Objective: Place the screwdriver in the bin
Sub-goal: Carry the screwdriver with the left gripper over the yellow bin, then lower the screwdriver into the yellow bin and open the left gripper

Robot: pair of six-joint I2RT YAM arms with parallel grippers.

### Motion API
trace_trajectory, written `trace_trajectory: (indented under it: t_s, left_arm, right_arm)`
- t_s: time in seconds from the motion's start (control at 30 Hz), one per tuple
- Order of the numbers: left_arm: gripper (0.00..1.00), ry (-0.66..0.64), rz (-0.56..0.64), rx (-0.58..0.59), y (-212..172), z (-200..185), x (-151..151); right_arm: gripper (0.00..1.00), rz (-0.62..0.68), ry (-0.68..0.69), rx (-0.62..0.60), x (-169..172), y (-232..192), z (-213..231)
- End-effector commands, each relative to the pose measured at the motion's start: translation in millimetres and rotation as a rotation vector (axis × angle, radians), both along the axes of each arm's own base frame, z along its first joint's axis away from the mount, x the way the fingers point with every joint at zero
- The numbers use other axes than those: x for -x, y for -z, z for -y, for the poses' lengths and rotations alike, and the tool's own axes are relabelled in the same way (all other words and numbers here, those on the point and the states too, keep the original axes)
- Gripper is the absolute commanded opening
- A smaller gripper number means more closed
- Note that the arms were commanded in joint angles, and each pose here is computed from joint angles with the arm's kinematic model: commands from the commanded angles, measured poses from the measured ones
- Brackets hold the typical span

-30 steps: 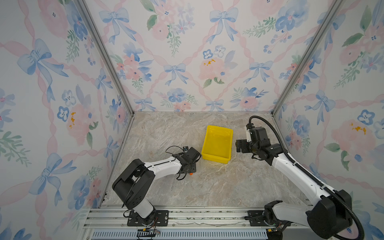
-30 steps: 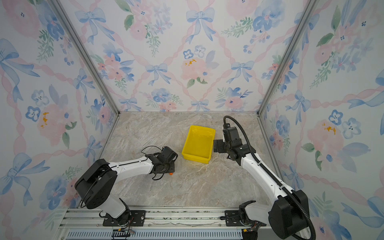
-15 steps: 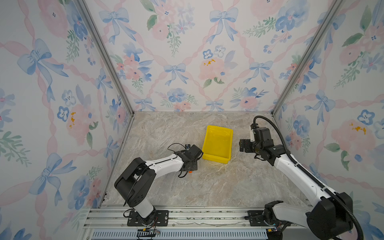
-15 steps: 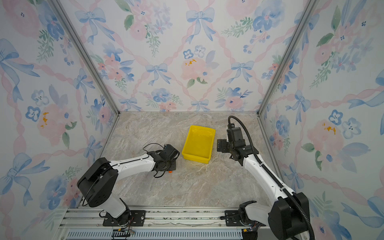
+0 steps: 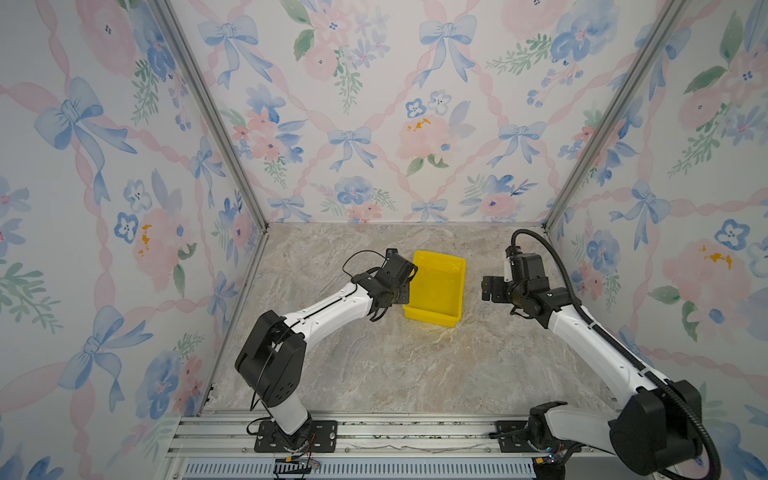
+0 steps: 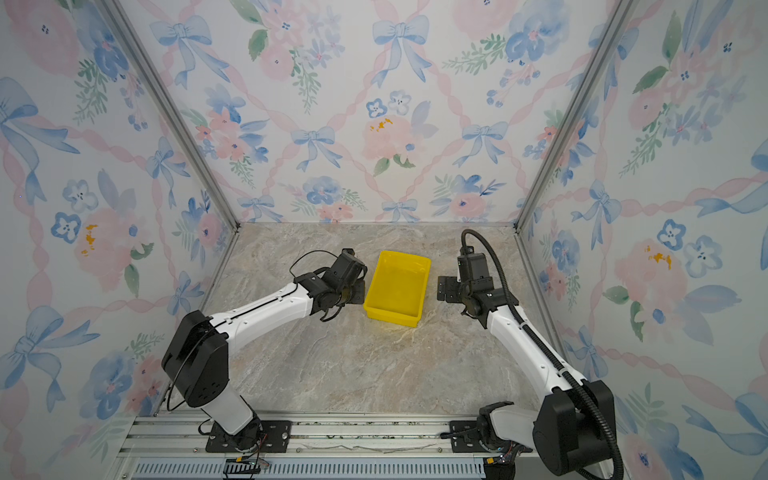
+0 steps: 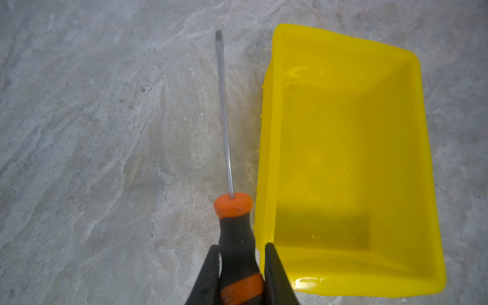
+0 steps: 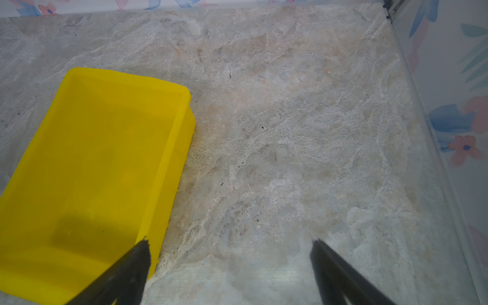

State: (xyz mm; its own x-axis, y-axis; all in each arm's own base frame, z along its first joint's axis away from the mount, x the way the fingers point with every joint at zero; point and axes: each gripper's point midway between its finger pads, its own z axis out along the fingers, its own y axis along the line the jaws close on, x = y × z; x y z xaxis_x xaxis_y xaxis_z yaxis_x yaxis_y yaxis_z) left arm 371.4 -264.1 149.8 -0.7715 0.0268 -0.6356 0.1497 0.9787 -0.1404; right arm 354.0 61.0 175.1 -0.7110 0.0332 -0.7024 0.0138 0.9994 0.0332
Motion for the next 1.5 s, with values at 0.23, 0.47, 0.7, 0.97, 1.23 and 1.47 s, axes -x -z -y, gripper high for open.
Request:
trace_trajectory:
  t_s: [0.23,0.47,0.7,0.97,1.23,1.47]
  left_arm:
    - [0.09,0.132,-0.011,0.038,-1,59,-29]
    - [0.09,0.233,-0.057,0.042,24,105,-20]
    - [0.09,0.238,-0.137,0.052,59,119,-16]
    - [0.09,0.231,-0.168,0.01,88,118,-20]
    - [0.09,0.224,-0.199,-0.022,111,115,-19]
    - [0.16,0.212,-0.202,-0.026,115,113,-20]
  right_arm:
    - [0.97,0.02,0.017,-0.03,-6,-8,1]
    - [0.97,0.008,0.04,-0.029,-3,-3,6]
    - [0.97,0.004,0.044,-0.034,1,-1,7]
    - [0.97,0.003,0.035,-0.028,2,-1,7]
    - [0.97,0.009,0.035,-0.026,0,-5,9]
    - [0.97,0.038,0.038,-0.029,2,-16,12]
